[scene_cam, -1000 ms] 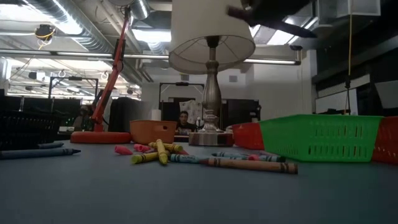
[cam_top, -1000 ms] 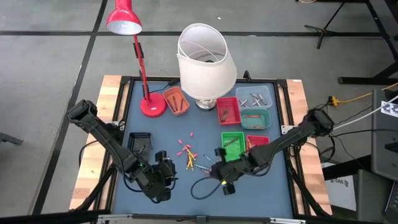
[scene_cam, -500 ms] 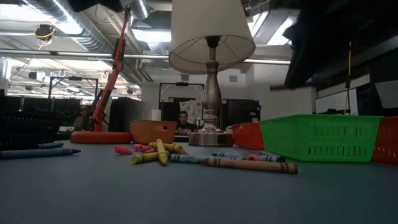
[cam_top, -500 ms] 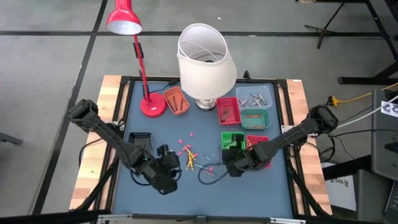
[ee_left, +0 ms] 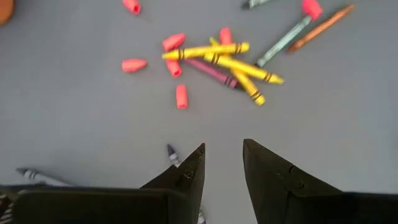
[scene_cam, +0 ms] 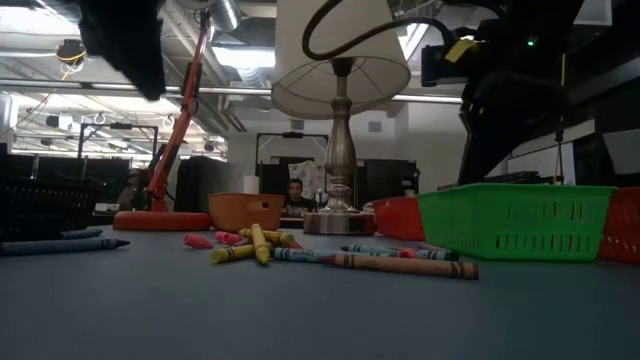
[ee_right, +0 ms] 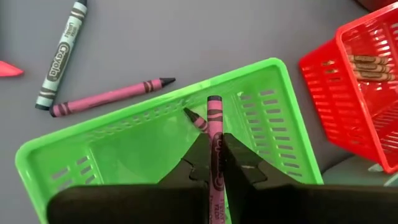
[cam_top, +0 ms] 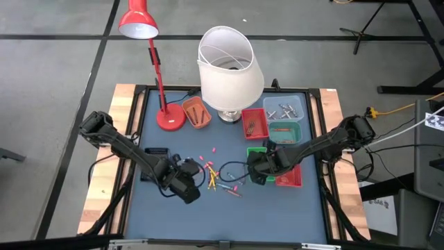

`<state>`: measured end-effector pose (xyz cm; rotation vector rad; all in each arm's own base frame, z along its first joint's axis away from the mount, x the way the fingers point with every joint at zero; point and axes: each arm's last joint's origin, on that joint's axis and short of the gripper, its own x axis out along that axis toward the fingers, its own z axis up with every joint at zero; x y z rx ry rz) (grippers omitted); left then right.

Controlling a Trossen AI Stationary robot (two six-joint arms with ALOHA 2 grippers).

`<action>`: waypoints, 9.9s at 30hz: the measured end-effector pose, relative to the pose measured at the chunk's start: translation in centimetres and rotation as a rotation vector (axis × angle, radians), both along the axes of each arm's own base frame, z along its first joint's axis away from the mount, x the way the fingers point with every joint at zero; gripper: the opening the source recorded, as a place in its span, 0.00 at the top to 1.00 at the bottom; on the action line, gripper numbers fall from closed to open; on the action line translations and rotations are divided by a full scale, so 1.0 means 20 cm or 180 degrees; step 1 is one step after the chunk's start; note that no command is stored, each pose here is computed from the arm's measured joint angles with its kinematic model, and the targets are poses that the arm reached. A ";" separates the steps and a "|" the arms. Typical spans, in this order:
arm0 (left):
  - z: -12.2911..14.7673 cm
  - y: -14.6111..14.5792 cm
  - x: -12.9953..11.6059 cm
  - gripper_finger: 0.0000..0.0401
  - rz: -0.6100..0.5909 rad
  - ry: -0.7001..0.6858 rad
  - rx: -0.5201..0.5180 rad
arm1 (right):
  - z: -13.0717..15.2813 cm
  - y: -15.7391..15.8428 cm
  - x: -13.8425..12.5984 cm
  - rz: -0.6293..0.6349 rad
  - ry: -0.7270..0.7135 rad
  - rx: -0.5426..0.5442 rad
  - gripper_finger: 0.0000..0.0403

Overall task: Sort crayons
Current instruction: Put the violet crayon into the green bin, then put the blue crayon into the black bin, then put the brown crayon into the top dark orange bin

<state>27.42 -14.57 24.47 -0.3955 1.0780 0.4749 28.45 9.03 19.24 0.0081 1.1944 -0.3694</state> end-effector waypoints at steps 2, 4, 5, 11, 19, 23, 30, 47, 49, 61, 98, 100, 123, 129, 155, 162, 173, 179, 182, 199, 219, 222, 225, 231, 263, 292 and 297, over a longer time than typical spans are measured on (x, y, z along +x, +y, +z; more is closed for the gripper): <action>-0.03 0.00 0.02 0.77 0.0002 0.0126 -0.0054 | 0.00 -0.01 0.00 -0.0016 -0.0002 0.0005 0.96; -0.07 0.01 0.03 0.77 0.0008 0.0246 -0.0085 | 0.00 -0.01 0.00 -0.0016 -0.0002 0.0005 0.96; -0.09 0.01 0.04 0.77 0.0004 0.0306 -0.0097 | 0.00 -0.01 0.00 -0.0015 -0.0002 0.0004 0.96; -0.19 0.03 0.09 0.77 -0.0121 0.0689 -0.0142 | 0.00 -0.01 0.00 -0.0013 -0.0010 0.0008 0.84; -0.30 0.09 0.14 0.77 -0.0187 0.1079 -0.0144 | 0.00 0.00 0.01 0.0001 -0.0020 0.0009 0.68; -0.31 0.13 0.15 0.77 -0.0111 0.1122 -0.0162 | 0.00 0.00 0.01 0.0001 -0.0058 0.0023 0.67; -0.32 0.15 0.16 0.77 -0.0063 0.1119 -0.0171 | 0.00 0.00 0.01 0.0003 -0.0074 0.0028 0.67; -0.49 0.19 0.05 0.77 -0.0058 0.1392 -0.0212 | 0.00 0.00 0.01 0.0003 -0.0086 0.0033 0.67; -0.49 0.18 0.05 0.77 -0.0061 0.1395 -0.0245 | 0.00 0.00 0.01 0.0003 -0.0087 0.0033 0.67; -0.50 0.17 0.07 0.77 -0.0084 0.1292 -0.0460 | 0.00 0.00 0.02 0.0003 -0.0089 0.0034 0.67; -0.50 0.01 0.00 0.77 0.0119 0.1399 -0.0788 | 0.01 0.00 0.02 0.0005 -0.0153 0.0057 0.67; -0.49 -0.01 -0.01 0.77 0.0150 0.1398 -0.0792 | 0.01 0.00 0.02 0.0004 -0.0156 0.0057 0.67; -0.43 -0.16 -0.16 0.77 0.0838 0.1340 -0.0700 | 0.01 0.01 0.04 0.0005 -0.0286 0.0104 0.67; -0.43 -0.22 -0.21 0.77 0.1012 0.1281 -0.0676 | 0.01 0.01 0.04 0.0005 -0.0288 0.0104 0.67; -0.57 -0.22 -0.31 0.77 0.1223 0.0943 -0.0446 | 0.01 0.01 0.04 0.0006 -0.0288 0.0104 0.67; -0.58 -0.22 -0.32 0.77 0.1205 0.0951 -0.0445 | 0.01 0.01 0.04 0.0006 -0.0289 0.0103 0.67; -0.58 -0.22 -0.31 0.98 0.1198 0.0900 -0.0430 | 0.02 0.02 0.06 0.0006 -0.0383 0.0138 0.67; -0.54 -0.24 -0.29 0.98 0.1134 0.0904 -0.0372 | 0.03 0.03 0.10 0.0006 -0.0673 0.0240 0.67; -0.50 -0.26 -0.27 0.99 0.1039 0.0880 -0.0326 | 0.05 0.04 0.12 0.0008 -0.0835 0.0297 0.67; -0.12 -0.29 -0.20 0.99 0.0983 0.0691 -0.0353 | 0.09 0.06 0.18 0.0010 -0.1337 0.0471 0.67; -0.10 -0.09 -0.44 0.99 0.1589 0.1549 0.0385 | 0.07 0.10 0.28 0.0048 -0.1803 0.0716 0.67; -0.13 -0.07 -0.46 0.99 0.1605 0.1614 0.0480 | 0.06 0.10 0.29 0.0051 -0.1807 0.0720 0.67; -0.16 -0.05 -0.48 0.97 0.1618 0.1670 0.0563 | 0.04 0.10 0.29 0.0059 -0.1749 0.0722 0.67; -0.18 -0.05 -0.48 0.88 0.1616 0.1670 0.0581 | 0.01 0.12 0.30 0.0052 -0.1653 0.0970 0.67; -0.18 -0.05 -0.40 0.78 0.1351 0.0410 0.1020 | 0.11 0.13 0.33 0.0274 -0.1432 0.0761 0.67; -0.16 0.00 0.04 0.78 0.0183 -0.0751 0.0326 | 0.13 0.12 0.31 0.0321 -0.1195 0.0672 0.67; -0.14 -0.02 0.08 0.78 -0.0033 -0.0955 0.0280 | 0.13 0.17 0.30 0.0396 -0.1184 0.0723 0.67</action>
